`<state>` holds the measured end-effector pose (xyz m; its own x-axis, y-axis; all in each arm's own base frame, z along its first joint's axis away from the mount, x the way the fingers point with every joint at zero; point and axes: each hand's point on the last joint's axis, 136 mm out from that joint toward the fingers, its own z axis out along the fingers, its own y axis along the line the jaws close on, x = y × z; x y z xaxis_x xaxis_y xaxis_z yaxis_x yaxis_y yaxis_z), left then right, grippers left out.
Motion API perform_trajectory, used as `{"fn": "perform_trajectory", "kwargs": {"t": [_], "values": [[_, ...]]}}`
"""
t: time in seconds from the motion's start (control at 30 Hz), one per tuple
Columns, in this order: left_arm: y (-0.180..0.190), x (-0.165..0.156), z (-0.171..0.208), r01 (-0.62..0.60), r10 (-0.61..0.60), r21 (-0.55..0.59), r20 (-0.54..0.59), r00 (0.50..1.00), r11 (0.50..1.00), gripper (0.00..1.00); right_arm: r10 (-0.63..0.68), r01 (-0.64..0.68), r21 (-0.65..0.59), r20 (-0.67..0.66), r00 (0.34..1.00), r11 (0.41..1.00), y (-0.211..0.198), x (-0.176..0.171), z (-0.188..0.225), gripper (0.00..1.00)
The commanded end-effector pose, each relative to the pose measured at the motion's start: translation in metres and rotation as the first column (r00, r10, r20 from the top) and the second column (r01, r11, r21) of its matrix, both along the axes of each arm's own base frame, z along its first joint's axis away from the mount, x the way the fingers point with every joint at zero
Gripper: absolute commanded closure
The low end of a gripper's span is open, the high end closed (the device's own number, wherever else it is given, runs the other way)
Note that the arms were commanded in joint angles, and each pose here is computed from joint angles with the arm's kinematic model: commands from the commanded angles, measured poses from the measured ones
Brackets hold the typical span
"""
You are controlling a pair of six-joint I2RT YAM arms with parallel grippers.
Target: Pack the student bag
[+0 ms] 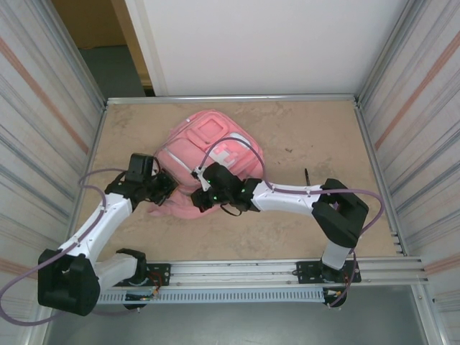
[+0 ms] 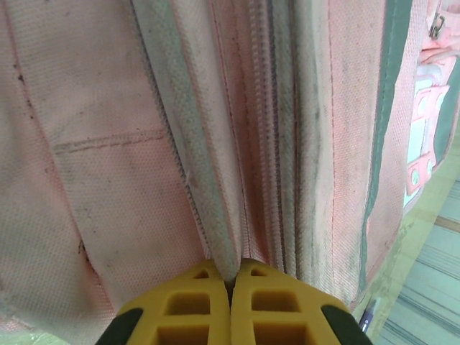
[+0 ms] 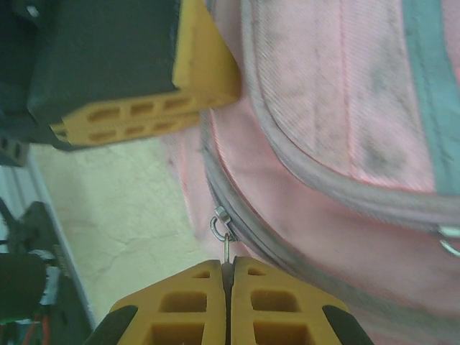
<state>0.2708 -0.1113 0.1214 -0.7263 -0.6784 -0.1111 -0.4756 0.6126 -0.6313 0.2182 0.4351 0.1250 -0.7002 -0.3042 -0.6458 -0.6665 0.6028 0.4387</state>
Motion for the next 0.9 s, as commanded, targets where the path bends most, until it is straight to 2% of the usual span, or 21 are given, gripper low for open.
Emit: {"fn": "perform_trajectory", "kwargs": {"t": [0.0, 0.2, 0.43, 0.63, 0.73, 0.87], "values": [[0.013, 0.012, 0.02, -0.012, 0.009, 0.031, 0.095, 0.995, 0.999, 1.0, -0.011, 0.019, -0.143, 0.056, 0.998, 0.99, -0.037, -0.004, -0.017, 1.0], [0.013, 0.016, 0.025, 0.007, -0.004, -0.024, 0.099, 0.995, 1.0, 1.0, -0.122, 0.139, -0.235, 0.086, 0.989, 0.962, -0.104, 0.016, -0.04, 1.0], [0.011, 0.014, 0.017, 0.054, -0.053, -0.027, 0.058, 0.997, 0.998, 1.0, -0.271, 0.312, -0.309, 0.168, 0.948, 0.898, -0.172, 0.065, -0.06, 1.0], [0.006, 0.008, 0.01, 0.086, -0.084, -0.056, 0.037, 0.996, 0.995, 1.0, -0.354, 0.401, -0.319, 0.197, 0.914, 0.859, -0.192, 0.085, -0.072, 1.0], [0.004, 0.006, 0.005, 0.087, -0.085, -0.067, 0.029, 0.996, 0.994, 1.0, -0.353, 0.402, -0.319, 0.199, 0.914, 0.858, -0.192, 0.087, -0.075, 0.99], [-0.004, 0.001, 0.006, 0.108, -0.107, -0.105, 0.015, 0.994, 0.989, 0.97, -0.367, 0.416, -0.276, 0.211, 0.906, 0.866, -0.192, 0.087, -0.069, 0.89]]}}
